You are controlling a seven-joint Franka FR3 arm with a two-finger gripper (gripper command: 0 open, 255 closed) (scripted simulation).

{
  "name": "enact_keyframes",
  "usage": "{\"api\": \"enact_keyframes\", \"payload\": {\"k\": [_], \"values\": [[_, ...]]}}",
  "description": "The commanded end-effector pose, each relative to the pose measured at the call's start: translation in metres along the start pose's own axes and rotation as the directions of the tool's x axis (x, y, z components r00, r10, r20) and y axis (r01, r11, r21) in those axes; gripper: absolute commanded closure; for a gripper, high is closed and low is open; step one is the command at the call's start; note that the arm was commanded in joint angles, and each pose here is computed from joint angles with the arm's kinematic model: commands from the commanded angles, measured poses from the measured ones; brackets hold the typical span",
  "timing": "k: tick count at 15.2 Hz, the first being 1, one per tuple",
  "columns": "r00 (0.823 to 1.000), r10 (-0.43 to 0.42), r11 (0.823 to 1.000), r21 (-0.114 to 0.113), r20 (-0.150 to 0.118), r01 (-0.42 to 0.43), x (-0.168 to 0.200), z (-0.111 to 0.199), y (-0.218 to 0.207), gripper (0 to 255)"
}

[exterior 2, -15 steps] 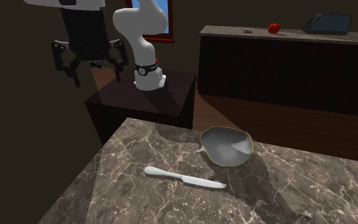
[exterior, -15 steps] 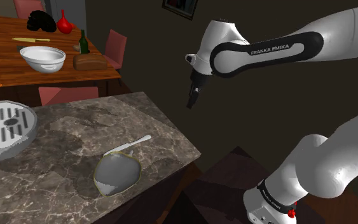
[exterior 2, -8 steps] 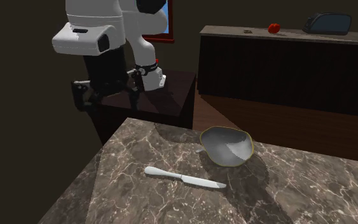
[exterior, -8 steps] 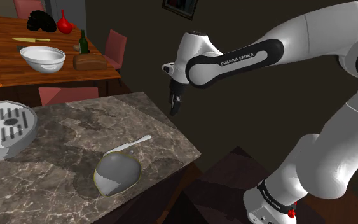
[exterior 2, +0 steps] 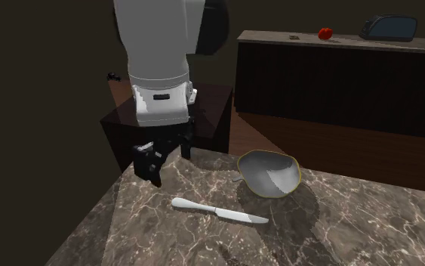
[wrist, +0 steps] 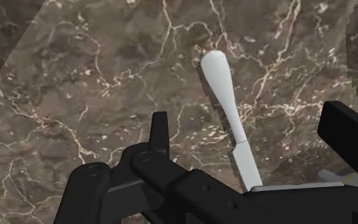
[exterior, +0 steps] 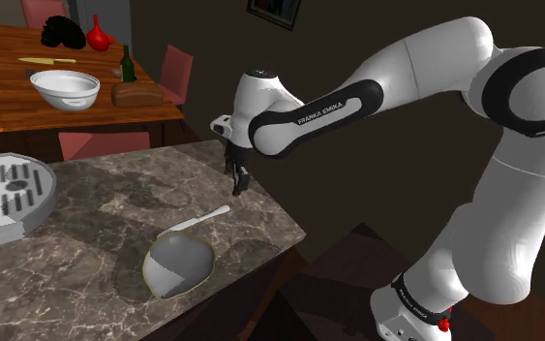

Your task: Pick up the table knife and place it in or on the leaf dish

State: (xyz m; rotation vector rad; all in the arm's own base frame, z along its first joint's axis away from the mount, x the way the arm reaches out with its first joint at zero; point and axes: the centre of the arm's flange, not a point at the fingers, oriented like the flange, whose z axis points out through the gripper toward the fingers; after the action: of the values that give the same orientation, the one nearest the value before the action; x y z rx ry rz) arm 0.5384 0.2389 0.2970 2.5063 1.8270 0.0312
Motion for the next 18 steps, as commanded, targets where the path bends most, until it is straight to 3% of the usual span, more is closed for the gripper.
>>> {"api": "enact_keyframes", "payload": {"k": [1, 4, 7, 15, 18], "values": [[0.997, -0.074, 0.997, 0.005, -0.004, 0.074, 0.021, 0.017, -0.003, 0], [0.984, -0.180, 0.984, 0.011, -0.010, 0.181, 0.051, 0.041, -0.013, 0], [0.958, -0.285, 0.958, 0.016, -0.017, 0.285, 0.079, 0.064, -0.025, 0], [0.957, -0.291, 0.957, 0.017, -0.017, 0.291, 0.081, 0.105, -0.027, 0], [0.957, -0.291, 0.957, 0.017, -0.017, 0.291, 0.081, 0.105, -0.027, 0]]}}
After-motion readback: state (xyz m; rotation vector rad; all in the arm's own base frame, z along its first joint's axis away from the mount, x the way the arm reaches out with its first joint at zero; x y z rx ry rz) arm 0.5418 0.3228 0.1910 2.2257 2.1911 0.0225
